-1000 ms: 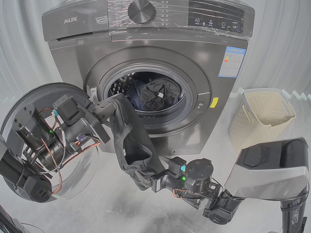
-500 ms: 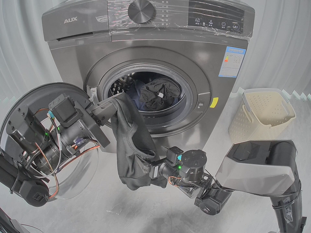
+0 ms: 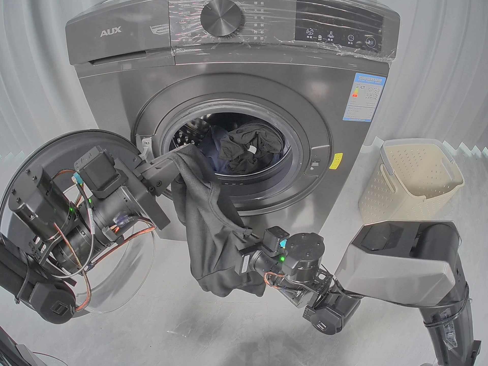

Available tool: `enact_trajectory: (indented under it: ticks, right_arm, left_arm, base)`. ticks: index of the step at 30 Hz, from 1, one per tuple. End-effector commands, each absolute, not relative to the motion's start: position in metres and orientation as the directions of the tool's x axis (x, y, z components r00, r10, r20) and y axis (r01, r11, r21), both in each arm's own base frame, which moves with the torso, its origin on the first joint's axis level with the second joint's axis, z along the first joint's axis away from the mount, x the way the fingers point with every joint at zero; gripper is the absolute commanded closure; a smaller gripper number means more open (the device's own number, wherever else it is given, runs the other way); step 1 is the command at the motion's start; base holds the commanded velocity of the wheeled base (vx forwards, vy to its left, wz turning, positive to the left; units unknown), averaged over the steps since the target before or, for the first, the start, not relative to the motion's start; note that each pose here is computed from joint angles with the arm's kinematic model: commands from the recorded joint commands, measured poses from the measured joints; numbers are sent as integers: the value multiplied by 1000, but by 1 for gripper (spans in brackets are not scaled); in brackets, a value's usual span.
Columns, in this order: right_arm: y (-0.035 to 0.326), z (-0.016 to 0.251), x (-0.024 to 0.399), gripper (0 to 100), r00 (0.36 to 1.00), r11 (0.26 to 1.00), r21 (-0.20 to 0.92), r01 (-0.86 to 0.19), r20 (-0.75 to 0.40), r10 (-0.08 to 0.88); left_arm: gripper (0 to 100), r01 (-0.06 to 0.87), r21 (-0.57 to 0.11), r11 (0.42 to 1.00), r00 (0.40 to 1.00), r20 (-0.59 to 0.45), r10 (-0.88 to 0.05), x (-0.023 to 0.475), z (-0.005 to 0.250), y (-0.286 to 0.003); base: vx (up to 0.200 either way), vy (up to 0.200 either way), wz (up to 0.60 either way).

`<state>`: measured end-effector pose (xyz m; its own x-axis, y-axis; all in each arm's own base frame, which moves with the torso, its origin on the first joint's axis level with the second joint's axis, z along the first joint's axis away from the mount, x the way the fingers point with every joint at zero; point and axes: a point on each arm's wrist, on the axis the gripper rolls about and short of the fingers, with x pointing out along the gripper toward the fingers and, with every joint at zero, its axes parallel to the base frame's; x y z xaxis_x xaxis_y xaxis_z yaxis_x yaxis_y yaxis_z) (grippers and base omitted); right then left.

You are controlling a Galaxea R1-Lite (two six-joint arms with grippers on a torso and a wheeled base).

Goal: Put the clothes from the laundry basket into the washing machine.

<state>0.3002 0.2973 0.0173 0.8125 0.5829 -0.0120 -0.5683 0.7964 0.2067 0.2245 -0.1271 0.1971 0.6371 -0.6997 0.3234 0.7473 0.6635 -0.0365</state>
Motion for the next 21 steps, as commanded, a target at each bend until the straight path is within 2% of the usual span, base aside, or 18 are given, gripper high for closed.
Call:
enact_trajectory:
  ticks: [1, 9, 15, 21]
  right_arm:
    - [288, 34, 307, 100, 830, 808, 214, -548, 26, 557]
    - [254, 91, 308, 100, 861, 829, 231, -509, 119, 495]
    - [245, 124, 301, 100, 860, 825, 244, -509, 189, 474]
    - [245, 142, 293, 100, 848, 813, 251, -526, 231, 478]
  left_arm:
    - [100, 737, -41, 675, 650, 315, -691, 228, 195, -125]
    - [100, 687, -60, 724, 715, 231, -659, 245, 172, -108]
    - [100, 696, -92, 712, 717, 127, -685, 245, 145, -108]
    - [100, 696, -125, 707, 714, 21, -699, 248, 117, -113]
  base:
    - [0, 0, 0]
    - [0, 0, 0]
    - [0, 0, 0]
    - [0, 0, 0]
